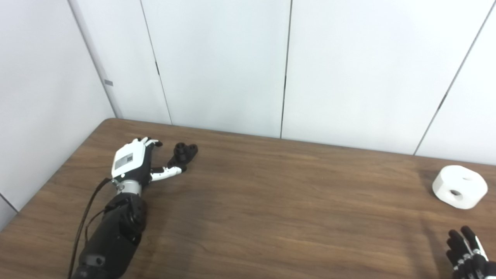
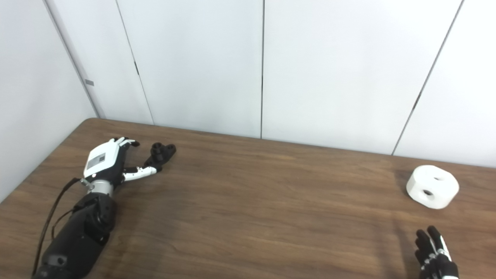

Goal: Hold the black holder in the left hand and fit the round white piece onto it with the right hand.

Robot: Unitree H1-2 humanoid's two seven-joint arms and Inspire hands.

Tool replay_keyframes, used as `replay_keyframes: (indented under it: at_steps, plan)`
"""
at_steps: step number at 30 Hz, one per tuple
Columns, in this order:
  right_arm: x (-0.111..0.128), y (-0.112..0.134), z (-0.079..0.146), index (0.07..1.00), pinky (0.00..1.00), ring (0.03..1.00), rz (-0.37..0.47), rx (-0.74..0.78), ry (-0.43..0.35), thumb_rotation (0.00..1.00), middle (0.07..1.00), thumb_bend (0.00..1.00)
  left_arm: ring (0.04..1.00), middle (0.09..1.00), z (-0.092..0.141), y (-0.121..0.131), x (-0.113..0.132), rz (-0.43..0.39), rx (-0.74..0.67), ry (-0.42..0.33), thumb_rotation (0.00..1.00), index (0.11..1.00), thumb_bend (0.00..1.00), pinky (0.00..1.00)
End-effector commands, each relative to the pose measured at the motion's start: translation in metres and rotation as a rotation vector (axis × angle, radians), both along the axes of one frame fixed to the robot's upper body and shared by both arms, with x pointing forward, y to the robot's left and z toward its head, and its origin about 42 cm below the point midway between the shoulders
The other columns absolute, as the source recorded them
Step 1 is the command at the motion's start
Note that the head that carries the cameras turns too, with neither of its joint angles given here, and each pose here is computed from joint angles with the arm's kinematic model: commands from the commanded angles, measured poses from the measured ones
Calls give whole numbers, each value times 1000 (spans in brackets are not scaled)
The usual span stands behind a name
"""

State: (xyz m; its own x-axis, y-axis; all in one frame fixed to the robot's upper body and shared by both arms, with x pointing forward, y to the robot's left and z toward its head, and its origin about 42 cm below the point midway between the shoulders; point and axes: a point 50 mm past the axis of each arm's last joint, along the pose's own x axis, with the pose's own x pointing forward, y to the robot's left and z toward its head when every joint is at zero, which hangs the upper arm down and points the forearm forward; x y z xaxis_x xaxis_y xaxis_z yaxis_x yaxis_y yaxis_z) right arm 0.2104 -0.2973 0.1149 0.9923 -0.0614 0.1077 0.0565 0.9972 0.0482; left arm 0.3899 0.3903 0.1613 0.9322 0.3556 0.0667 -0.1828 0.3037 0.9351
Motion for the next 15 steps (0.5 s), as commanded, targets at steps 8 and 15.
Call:
replay_keyframes:
  at_steps: [8,15]
  plan:
    - [-10,12,-6,1000,1000,1000,29,15,-5,1000,998,519,967,919,28,11,23,29,47,-60,571,800,911,981]
    - [-15,14,-3,1000,1000,1000,13,13,13,1000,1000,504,959,909,26,7,26,29,29,-42,546,779,893,978]
